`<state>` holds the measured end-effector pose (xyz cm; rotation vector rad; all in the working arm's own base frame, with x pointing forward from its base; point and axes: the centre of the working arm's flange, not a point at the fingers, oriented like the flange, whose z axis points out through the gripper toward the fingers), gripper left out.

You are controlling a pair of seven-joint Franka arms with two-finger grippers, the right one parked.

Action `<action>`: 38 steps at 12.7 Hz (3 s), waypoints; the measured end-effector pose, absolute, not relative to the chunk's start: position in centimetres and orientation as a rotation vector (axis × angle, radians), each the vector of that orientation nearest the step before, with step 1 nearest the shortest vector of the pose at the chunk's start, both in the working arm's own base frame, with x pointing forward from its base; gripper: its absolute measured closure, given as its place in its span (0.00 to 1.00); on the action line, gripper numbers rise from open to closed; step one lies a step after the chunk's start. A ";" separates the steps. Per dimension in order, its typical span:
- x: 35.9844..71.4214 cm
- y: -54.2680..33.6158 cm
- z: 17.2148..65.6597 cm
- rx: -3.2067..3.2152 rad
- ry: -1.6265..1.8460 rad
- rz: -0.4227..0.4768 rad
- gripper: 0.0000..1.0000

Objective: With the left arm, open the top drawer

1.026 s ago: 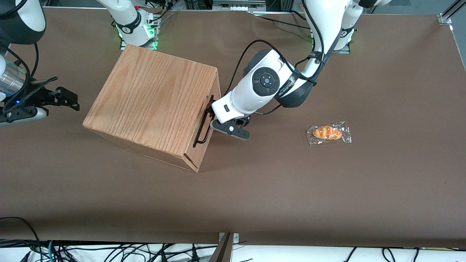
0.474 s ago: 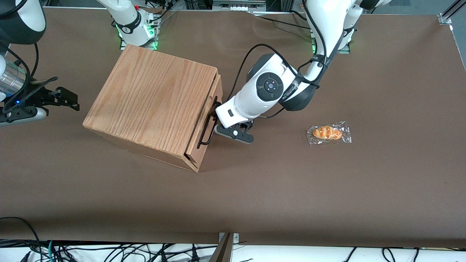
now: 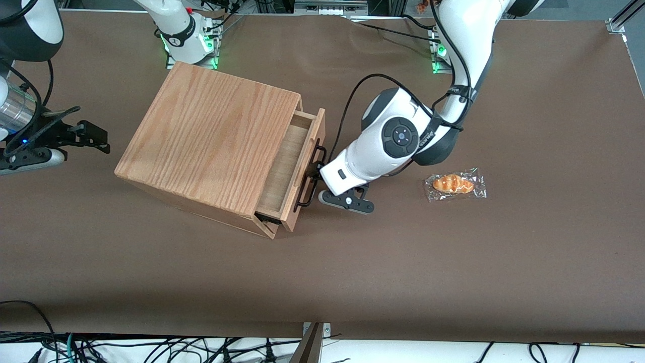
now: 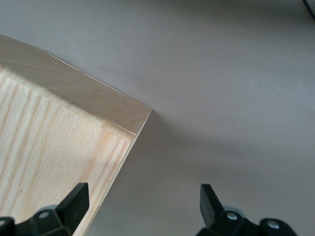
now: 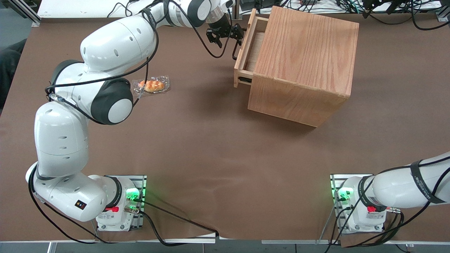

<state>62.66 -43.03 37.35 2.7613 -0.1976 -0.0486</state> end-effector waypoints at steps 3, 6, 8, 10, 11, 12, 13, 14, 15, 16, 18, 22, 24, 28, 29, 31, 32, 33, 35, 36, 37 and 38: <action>63.8 -41.3 37.2 2.762 -0.194 -0.039 0.00; 64.4 -40.4 37.2 2.762 -0.179 -0.035 0.00; 64.9 -39.6 37.2 2.762 -0.166 -0.032 0.00; 65.0 -39.3 37.2 2.752 -0.159 -0.042 0.00; 65.1 -39.2 37.2 2.749 -0.156 -0.043 0.00; 65.1 -39.1 37.2 2.747 -0.153 -0.045 0.00; 65.2 -39.0 37.2 2.743 -0.149 -0.047 0.00; 65.3 -38.9 37.2 2.737 -0.140 -0.051 0.00; 65.4 -38.7 37.2 2.731 -0.131 -0.055 0.00; 65.5 -38.5 37.2 2.729 -0.126 -0.056 0.00; 65.9 -37.9 37.2 2.730 -0.113 -0.053 0.00; 66.6 -36.6 37.3 2.731 -0.089 -0.043 0.00; 66.8 -36.4 37.4 2.730 -0.085 -0.040 0.00; 67.2 -36.1 38.1 2.718 -0.074 -0.023 0.00; 67.3 -35.9 38.4 2.706 -0.064 -0.022 0.00; 67.5 -35.5 38.9 2.697 -0.054 -0.038 0.00; 67.7 -35.0 39.2 2.697 -0.048 -0.042 0.00; 68.0 -34.1 39.7 2.697 -0.037 -0.044 0.00; 68.8 -31.2 41.4 2.701 0.000 -0.046 0.00; 69.2 -29.1 42.5 2.706 0.023 -0.060 0.00; 69.4 -26.7 43.7 2.711 0.049 -0.083 0.00; 69.7 -24.4 44.8 2.714 0.076 -0.101 0.00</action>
